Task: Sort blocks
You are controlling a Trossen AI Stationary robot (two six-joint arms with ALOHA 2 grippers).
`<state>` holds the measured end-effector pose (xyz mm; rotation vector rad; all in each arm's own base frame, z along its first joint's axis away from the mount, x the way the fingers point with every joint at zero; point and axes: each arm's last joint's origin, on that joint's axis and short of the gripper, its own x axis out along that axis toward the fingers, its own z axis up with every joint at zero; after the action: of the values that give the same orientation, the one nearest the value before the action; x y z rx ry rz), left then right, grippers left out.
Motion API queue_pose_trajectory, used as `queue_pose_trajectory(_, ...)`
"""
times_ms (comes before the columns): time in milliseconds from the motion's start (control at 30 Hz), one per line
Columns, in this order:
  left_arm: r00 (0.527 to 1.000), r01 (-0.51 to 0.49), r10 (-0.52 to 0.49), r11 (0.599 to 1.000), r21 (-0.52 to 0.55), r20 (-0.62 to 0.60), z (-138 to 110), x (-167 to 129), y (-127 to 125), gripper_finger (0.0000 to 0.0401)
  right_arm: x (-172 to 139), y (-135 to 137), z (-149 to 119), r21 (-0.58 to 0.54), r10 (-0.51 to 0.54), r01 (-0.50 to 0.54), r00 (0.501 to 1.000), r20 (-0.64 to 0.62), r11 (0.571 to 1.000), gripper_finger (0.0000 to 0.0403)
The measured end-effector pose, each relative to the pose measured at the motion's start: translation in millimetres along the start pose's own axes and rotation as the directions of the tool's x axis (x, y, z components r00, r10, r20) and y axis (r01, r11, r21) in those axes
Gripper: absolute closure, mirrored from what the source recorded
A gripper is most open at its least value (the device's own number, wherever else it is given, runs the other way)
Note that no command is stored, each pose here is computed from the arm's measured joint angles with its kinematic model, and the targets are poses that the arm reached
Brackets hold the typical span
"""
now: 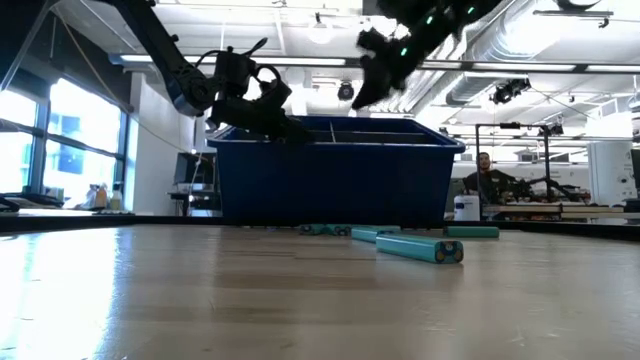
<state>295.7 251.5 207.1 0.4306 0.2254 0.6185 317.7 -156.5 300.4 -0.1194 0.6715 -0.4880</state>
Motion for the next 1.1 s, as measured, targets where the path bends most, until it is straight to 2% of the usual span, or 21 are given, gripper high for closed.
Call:
queue_pose_trajectory(100, 1.000, 0.002, -0.002, 1.000, -0.001, -0.011, -0.8, 0.0, -0.3, 0.0244, -21.1, -15.2, 6.2, -0.120, -0.110, 0.113, 0.993, 0.036, 0.986, 0.0401)
queue_pose_trajectory(200, 1.000, 0.004, -0.004, 1.000, -0.002, -0.014, -0.8, -0.1, -0.5, 0.0244, -32.7, -26.8, 5.4, -0.183, -0.147, 0.151, 0.989, 0.034, 0.971, 0.0387)
queue_pose_trajectory(300, 1.000, 0.005, -0.005, 1.000, -0.004, -0.015, -0.9, -0.1, -0.6, 0.0244, -35.5, -35.3, 2.3, -0.242, -0.166, 0.165, 0.986, 0.016, 0.956, 0.0356)
queue_pose_trajectory(400, 1.000, 0.007, -0.007, 1.000, -0.006, -0.016, -1.0, -0.1, -0.7, 0.0244, -32.6, -40.4, -1.9, -0.262, -0.143, 0.137, 0.990, -0.002, 0.955, 0.0314)
queue_pose_trajectory(533, 1.000, 0.008, -0.008, 1.000, -0.005, -0.016, -0.8, -0.1, -0.7, 0.0244, -30.2, -47.3, -4.5, -0.239, -0.044, 0.048, 0.999, 0.023, 0.970, 0.0254)
queue_pose_trajectory(667, 1.000, 0.008, -0.008, 1.000, -0.005, -0.016, -0.8, -0.1, -0.8, 0.0244, -20.1, -69.1, -18.9, -0.210, 0.018, -0.021, 1.000, -0.015, 0.977, 0.0216)
queue_pose_trajectory(867, 1.000, 0.014, -0.014, 1.000, -0.006, -0.024, -1.5, -0.1, -1.3, 0.0244, 3.3, -108.1, -53.6, -0.162, 0.022, -0.046, 0.989, -0.143, 0.986, 0.0208)
queue_pose_trajectory(1100, 0.999, -0.001, 0.001, 1.000, -0.015, -0.038, -2.0, -0.1, -1.3, 0.0244, 25.8, -118.7, -79.8, -0.159, 0.080, -0.122, 0.965, -0.250, 0.980, 0.0208)
